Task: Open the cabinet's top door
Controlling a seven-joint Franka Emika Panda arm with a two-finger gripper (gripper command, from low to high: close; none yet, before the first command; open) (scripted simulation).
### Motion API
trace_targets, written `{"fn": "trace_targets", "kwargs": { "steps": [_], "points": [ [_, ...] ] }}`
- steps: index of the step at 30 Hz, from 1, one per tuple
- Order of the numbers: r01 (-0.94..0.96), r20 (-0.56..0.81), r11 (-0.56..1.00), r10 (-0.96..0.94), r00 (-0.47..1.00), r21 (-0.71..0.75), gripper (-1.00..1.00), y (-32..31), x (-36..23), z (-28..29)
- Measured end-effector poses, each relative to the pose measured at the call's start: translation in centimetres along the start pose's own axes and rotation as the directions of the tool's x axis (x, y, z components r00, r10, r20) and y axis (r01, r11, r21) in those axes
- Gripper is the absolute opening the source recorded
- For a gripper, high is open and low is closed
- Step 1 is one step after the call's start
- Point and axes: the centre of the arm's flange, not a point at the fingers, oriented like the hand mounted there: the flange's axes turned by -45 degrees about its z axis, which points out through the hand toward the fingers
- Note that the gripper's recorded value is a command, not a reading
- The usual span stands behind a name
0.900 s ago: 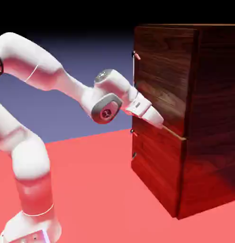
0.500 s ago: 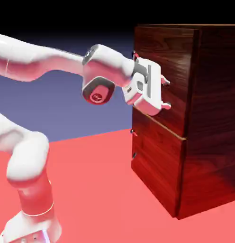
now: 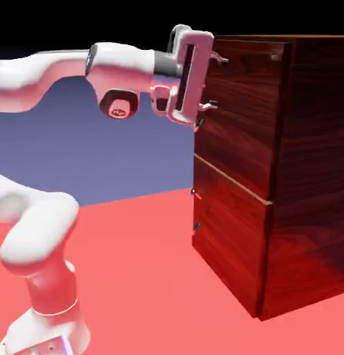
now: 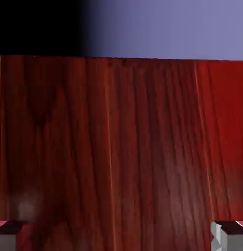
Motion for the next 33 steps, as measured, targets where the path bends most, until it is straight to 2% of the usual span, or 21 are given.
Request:
{"fn": "trace_targets", "kwargs": {
  "steps": [7, 15, 24, 25, 27, 32, 33],
  "points": [
    [-0.403, 0.069, 0.912, 0.398, 0.915, 0.079, 1.0, 1.0, -4.7, -1.6],
    [-0.753, 0.167, 0.656, 0.739, 0.653, 0.043, 1.0, 5.3, -10.2, -1.6],
    [-0.945, 0.131, 0.305, 0.948, 0.289, -0.116, 1.0, 14.6, -15.4, -0.9],
    [-0.967, 0.138, 0.228, 0.968, 0.211, -0.116, 1.0, 14.7, -14.8, -1.1],
    [-0.968, 0.139, 0.224, 0.968, 0.208, -0.116, 1.0, 14.7, -14.8, -1.2],
    [-0.968, 0.139, 0.223, 0.969, 0.206, -0.116, 1.0, 14.2, -15.4, 2.9],
    [-0.968, 0.139, 0.224, 0.968, 0.207, -0.116, -1.0, 14.2, -15.5, 3.8]
  ]
}}
